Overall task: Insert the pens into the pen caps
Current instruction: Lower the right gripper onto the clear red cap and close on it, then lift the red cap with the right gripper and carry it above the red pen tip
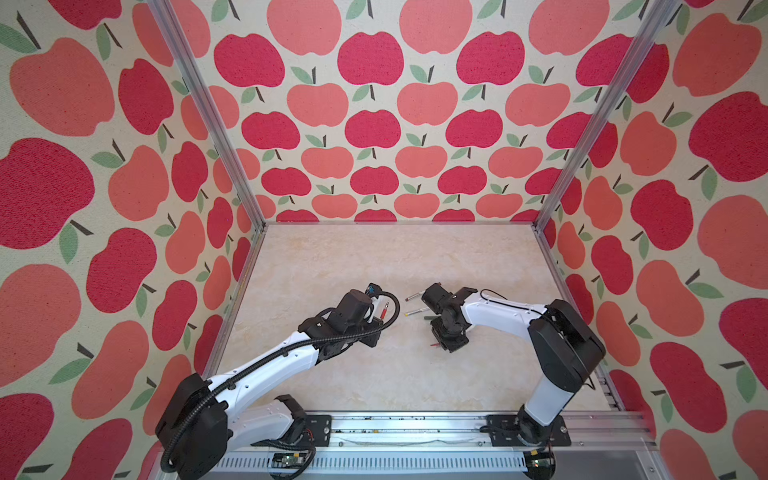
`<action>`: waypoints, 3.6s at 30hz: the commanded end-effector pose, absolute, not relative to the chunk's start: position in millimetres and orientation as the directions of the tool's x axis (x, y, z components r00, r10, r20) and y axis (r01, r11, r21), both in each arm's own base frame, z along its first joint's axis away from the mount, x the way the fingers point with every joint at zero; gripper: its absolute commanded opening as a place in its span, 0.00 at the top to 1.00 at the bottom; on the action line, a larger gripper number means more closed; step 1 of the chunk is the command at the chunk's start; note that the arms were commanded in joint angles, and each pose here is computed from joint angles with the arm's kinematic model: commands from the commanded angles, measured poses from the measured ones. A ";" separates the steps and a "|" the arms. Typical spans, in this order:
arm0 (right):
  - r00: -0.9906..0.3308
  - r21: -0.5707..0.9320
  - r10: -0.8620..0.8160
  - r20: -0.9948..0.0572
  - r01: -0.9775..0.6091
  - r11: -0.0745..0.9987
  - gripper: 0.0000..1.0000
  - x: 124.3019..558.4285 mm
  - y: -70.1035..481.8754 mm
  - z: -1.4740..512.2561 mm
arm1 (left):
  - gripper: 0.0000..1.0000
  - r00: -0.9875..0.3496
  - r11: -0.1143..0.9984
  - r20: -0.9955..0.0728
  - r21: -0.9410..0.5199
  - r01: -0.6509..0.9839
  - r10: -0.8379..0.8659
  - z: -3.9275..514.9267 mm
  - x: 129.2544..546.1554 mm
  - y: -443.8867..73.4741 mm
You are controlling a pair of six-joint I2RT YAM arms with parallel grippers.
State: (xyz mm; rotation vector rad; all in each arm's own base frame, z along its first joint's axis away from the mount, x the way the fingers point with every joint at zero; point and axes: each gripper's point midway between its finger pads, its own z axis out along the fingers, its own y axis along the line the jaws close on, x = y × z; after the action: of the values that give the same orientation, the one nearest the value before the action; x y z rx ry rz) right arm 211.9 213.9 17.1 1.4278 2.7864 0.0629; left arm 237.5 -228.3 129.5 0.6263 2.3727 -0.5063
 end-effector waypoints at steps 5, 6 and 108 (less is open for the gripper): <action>-0.709 0.037 0.704 -0.025 0.703 0.710 0.76 227.9 216.6 -2.2 | 1.00 -0.696 0.827 -0.648 -0.179 0.533 0.309 124.3 239.9 -222.7; -0.727 0.034 0.686 -0.024 0.685 0.727 0.75 229.7 218.1 -2.6 | 1.00 -0.698 0.828 -0.646 -0.178 0.531 0.309 123.7 240.2 -222.0; -0.816 0.711 0.290 -0.500 -0.196 0.676 0.80 316.8 239.7 184.6 | 1.00 -0.675 0.528 -0.658 -0.462 0.713 0.336 126.8 226.8 -321.5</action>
State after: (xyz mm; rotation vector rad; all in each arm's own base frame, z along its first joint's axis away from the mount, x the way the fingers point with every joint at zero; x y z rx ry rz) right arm 318.3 222.8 153.9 0.2155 2.3943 0.9290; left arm 219.1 -305.0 102.7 0.8602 2.3454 -0.9118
